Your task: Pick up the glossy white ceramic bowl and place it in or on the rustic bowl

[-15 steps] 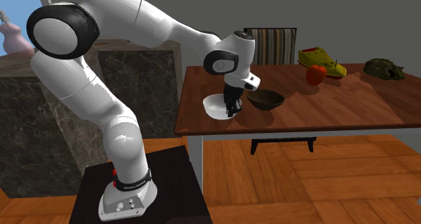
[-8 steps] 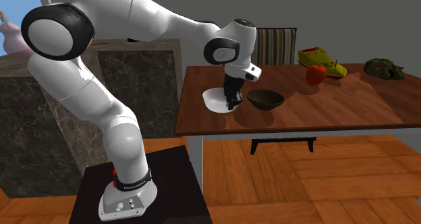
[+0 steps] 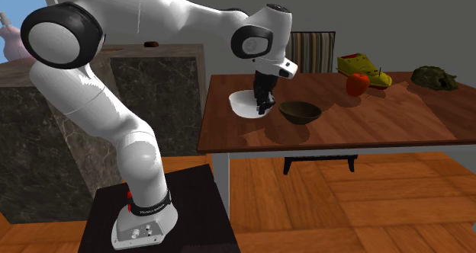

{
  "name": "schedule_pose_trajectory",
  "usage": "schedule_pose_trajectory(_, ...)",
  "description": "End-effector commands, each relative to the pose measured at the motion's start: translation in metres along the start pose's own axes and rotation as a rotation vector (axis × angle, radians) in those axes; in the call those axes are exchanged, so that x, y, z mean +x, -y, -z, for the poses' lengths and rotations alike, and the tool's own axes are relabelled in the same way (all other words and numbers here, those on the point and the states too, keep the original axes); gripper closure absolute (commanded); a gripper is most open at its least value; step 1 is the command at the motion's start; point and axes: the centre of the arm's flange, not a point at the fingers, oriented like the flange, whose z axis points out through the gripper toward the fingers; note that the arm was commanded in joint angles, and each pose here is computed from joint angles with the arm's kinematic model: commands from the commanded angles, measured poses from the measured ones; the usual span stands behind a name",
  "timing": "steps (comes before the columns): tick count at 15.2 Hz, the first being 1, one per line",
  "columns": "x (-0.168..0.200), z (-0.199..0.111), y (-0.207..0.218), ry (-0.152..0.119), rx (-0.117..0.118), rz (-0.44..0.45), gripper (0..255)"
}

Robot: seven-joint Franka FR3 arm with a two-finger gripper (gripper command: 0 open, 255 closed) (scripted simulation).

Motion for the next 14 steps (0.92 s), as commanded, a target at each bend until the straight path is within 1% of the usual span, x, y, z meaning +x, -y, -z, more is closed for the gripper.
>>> schedule_pose_trajectory(1, 0.000, 0.011, 0.002, 0.000, 0.000, 0.000, 255)
schedule_pose_trajectory(12, 0.001, 0.066, 0.015, 0.000, 0.000, 0.000, 255)
schedule_pose_trajectory(14, 0.027, 0.069, 0.014, 0.000, 0.000, 0.000, 255)
